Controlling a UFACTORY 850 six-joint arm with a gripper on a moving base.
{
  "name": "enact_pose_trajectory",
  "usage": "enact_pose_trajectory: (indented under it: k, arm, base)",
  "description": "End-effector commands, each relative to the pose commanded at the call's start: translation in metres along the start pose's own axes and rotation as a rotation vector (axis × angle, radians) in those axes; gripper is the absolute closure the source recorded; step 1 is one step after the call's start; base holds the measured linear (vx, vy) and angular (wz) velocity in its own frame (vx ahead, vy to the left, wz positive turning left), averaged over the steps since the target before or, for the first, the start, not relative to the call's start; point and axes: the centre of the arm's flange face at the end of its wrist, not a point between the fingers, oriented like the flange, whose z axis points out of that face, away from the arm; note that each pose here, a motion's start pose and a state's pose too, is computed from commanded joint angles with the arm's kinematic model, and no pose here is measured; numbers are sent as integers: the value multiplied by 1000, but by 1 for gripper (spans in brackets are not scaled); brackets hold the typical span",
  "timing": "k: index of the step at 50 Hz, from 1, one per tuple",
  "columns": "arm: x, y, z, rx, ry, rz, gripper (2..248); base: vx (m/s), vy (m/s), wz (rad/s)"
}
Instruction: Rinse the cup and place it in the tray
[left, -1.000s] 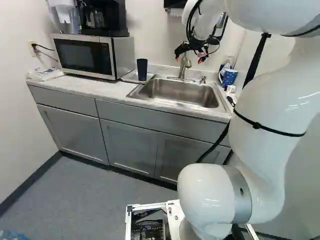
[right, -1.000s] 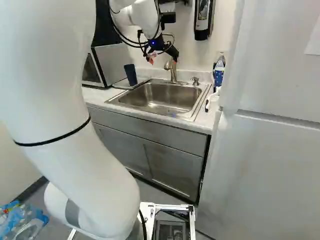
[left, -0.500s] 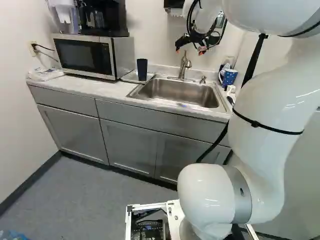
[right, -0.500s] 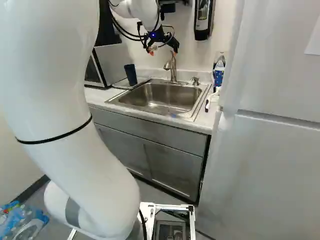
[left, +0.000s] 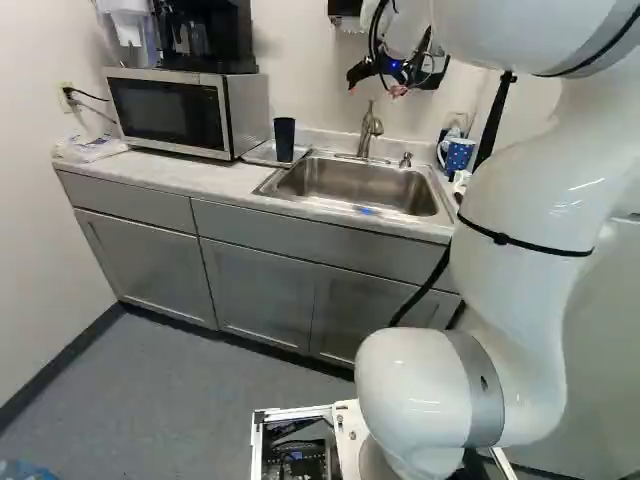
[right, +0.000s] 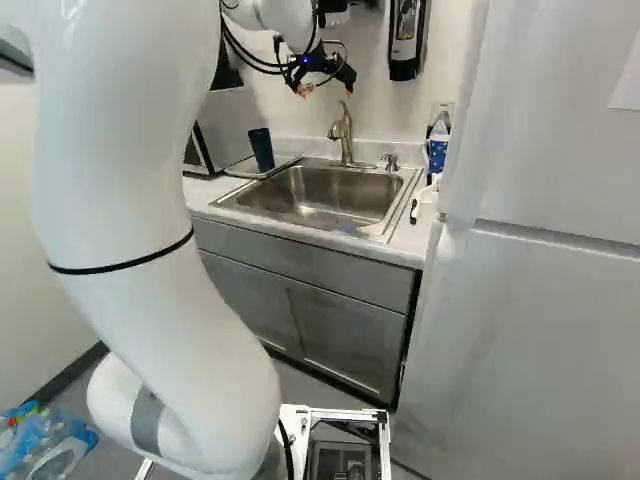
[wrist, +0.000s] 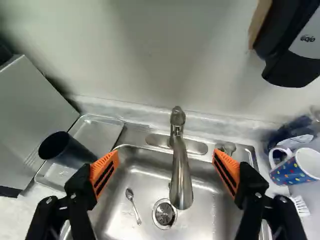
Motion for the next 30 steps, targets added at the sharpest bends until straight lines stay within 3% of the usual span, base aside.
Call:
enact_pose_trajectory:
  k: [30]
  arm:
    - [34, -31, 48, 41, 123, -23, 3]
  base:
    - [0, 0, 0]
